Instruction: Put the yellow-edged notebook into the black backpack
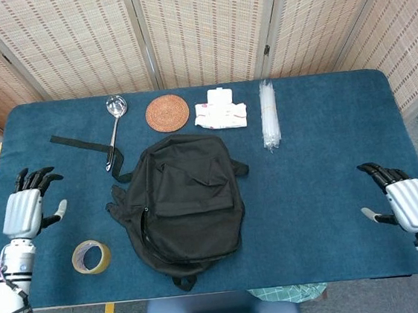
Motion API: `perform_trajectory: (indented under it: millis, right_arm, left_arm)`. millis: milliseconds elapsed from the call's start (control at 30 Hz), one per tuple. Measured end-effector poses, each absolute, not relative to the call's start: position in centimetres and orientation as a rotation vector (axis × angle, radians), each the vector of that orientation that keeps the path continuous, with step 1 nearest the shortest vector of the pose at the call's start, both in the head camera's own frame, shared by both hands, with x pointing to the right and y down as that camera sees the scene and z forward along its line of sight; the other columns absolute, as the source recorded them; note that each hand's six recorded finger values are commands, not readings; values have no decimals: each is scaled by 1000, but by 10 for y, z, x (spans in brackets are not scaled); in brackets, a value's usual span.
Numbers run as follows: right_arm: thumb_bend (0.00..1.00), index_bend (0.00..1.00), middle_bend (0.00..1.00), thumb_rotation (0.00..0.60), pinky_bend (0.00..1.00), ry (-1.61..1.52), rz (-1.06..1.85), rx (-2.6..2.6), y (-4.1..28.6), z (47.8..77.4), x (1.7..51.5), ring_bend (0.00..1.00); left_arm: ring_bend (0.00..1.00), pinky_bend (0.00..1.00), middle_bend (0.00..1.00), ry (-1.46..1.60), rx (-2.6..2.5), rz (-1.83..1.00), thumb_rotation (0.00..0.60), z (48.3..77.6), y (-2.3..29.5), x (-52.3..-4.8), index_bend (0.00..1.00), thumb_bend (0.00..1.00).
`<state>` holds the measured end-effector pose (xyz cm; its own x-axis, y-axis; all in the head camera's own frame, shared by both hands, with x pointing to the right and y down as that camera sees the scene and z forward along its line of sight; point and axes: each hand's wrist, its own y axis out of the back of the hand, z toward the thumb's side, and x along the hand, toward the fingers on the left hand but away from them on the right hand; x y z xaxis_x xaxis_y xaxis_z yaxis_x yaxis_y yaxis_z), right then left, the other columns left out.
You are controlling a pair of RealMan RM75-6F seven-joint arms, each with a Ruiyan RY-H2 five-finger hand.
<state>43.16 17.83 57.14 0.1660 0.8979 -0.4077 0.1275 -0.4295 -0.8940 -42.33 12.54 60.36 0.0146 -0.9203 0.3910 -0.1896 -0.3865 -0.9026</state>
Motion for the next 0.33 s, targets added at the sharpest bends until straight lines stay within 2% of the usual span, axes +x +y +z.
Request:
perform_trajectory:
  millis: [100, 333]
  right_arm:
    - [186, 102, 137, 600, 202, -1018, 1378, -1672, 185, 563, 449, 226]
    - [185, 87, 131, 600, 195, -1102, 1430, -1610, 201, 547, 468, 221]
  left_arm:
    - [170, 0, 207, 1155, -1585, -1475, 600, 594, 145, -439, 310, 425]
    - [170, 0, 207, 1202, -1521, -1499, 600, 572, 193, -457, 310, 425]
